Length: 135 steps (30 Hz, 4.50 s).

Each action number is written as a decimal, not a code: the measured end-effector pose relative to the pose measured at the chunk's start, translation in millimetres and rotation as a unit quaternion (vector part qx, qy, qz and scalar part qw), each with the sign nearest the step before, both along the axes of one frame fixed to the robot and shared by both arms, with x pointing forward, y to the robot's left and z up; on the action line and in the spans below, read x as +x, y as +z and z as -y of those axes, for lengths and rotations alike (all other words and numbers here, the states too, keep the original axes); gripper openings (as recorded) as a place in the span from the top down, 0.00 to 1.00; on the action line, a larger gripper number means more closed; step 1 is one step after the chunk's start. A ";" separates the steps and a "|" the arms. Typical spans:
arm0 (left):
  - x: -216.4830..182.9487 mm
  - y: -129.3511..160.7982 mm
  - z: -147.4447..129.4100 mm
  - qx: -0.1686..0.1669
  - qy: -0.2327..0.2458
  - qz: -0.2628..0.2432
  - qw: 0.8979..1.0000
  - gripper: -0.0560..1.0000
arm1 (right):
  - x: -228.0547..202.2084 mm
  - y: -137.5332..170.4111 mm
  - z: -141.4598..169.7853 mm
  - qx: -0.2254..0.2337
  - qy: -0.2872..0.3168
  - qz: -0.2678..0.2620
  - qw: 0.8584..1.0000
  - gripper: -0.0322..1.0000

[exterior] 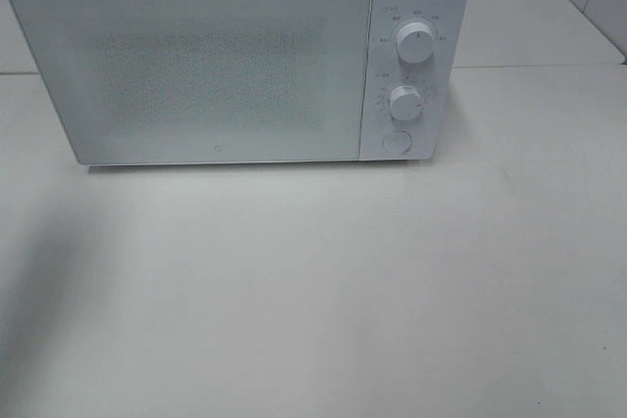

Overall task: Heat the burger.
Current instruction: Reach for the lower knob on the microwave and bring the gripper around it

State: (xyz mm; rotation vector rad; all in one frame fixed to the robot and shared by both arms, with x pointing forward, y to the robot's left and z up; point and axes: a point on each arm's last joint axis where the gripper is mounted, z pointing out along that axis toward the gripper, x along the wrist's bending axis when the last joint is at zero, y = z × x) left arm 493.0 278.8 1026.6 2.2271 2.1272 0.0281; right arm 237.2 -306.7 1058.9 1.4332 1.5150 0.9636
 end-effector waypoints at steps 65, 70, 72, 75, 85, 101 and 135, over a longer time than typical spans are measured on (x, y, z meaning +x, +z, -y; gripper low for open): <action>-262.5 30.9 -10.3 -0.046 0.024 0.502 0.863 0.03 | 0.0 0.1 0.0 0.000 0.000 0.000 1.000 0.26; -262.8 30.9 -10.3 -0.046 0.024 0.503 0.863 0.03 | 0.0 0.1 0.0 0.000 0.000 0.000 1.000 0.26; -262.8 30.9 -10.3 -0.046 0.024 0.503 0.863 0.03 | 0.0 0.1 0.0 0.000 0.000 0.000 1.000 0.26; -262.8 30.9 -10.3 -0.046 0.024 0.503 0.863 0.03 | 0.0 0.1 0.0 0.000 0.000 0.000 1.000 0.26; -262.8 30.9 -10.3 -0.046 0.024 0.503 0.863 0.03 | 0.0 0.1 0.0 0.000 0.000 0.000 1.000 0.26; -262.8 30.9 -10.3 -0.046 0.024 0.503 0.863 0.03 | 0.0 0.1 0.0 0.000 0.000 0.000 1.000 0.26; -262.8 30.9 -10.3 -0.046 0.024 0.503 0.863 0.03 | 48.6 11.0 -6.5 -0.002 0.015 0.027 1.000 0.26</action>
